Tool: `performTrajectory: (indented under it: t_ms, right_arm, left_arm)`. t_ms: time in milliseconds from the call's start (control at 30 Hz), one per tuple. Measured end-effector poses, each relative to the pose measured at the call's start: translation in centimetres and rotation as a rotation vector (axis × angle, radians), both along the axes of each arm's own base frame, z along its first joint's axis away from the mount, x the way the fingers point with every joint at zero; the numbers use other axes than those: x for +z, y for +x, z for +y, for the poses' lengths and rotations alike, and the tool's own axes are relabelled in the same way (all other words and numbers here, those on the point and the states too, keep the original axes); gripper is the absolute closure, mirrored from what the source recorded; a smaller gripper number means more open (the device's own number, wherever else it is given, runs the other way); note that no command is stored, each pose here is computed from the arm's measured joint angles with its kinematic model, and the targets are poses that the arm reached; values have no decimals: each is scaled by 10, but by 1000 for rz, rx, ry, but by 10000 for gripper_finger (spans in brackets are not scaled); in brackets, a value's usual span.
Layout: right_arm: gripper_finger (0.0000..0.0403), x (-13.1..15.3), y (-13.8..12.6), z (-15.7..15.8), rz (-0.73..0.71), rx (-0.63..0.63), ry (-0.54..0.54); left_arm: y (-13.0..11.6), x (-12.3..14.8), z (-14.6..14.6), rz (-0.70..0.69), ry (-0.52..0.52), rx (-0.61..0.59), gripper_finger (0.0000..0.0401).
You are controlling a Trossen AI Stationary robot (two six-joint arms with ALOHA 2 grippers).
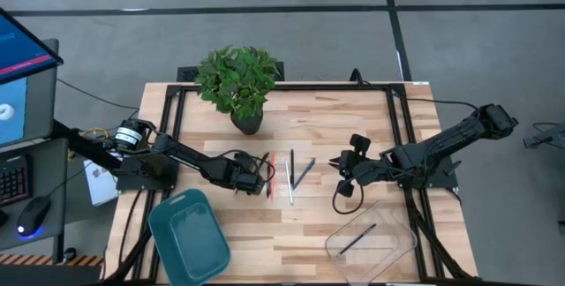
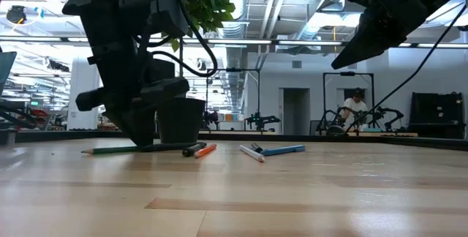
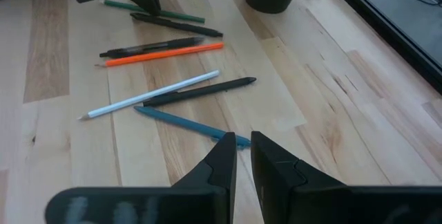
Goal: Sort pens & pencils
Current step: Put the green pencil into the transparent bin
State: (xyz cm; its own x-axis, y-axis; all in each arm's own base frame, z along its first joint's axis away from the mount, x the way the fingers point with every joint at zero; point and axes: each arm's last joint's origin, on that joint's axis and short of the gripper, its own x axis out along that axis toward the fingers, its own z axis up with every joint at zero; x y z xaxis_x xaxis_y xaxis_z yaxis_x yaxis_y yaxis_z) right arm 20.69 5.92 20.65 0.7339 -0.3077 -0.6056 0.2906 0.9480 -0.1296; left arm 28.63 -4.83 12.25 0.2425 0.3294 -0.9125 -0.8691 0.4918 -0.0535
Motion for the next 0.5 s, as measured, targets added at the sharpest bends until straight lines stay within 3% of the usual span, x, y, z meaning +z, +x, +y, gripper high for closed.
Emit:
performTrajectory:
  t_ms: [500]
  right_arm:
    - [335, 0, 0, 0, 0, 0, 0]
  left_arm:
    - [0, 3, 1, -2, 37, -30, 395]
